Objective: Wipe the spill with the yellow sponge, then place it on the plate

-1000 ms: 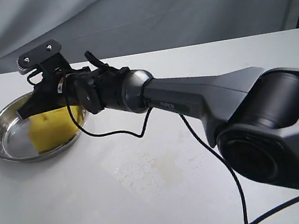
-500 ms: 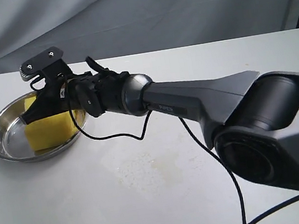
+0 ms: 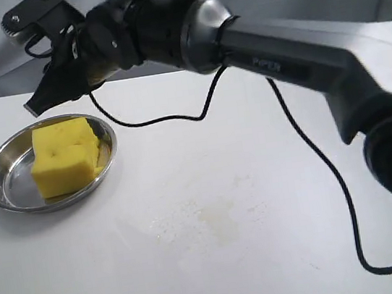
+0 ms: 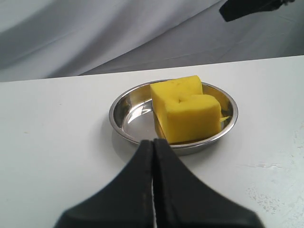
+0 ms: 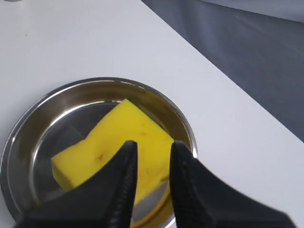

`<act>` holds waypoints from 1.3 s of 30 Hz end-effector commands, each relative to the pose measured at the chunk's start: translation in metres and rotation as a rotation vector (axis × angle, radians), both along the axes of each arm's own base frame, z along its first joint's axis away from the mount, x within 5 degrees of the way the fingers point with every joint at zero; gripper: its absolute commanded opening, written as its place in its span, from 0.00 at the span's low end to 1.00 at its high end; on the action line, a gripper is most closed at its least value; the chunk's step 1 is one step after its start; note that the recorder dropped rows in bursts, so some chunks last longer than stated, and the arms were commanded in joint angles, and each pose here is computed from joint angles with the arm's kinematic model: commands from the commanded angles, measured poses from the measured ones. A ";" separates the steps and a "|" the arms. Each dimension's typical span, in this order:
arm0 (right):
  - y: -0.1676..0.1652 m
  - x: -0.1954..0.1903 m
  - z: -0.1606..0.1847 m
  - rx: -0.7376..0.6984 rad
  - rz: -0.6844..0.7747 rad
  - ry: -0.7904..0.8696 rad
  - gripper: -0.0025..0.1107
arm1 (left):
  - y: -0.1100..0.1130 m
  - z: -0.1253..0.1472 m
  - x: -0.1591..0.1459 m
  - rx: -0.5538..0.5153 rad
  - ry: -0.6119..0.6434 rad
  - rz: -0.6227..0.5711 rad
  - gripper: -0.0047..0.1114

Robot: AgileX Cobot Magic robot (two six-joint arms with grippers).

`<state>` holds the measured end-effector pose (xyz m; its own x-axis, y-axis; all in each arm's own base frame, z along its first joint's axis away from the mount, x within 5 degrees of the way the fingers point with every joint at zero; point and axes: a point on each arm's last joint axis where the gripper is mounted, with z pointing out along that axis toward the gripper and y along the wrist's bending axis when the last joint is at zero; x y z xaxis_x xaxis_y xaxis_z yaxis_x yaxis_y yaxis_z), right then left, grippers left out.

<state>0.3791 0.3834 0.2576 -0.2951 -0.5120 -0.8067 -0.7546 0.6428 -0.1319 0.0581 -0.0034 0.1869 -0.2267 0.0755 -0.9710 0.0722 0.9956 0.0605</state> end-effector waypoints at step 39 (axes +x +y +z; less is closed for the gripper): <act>-0.282 -0.212 -0.025 0.264 -0.198 -0.275 0.19 | -0.001 0.000 0.000 -0.009 -0.008 -0.006 0.04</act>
<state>0.1827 0.1101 0.2380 -0.1768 -0.2917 -0.9400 -0.5774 0.8042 -0.1410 0.0581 -0.0034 0.1869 -0.2267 0.0755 -0.9710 0.0722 0.9956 0.0605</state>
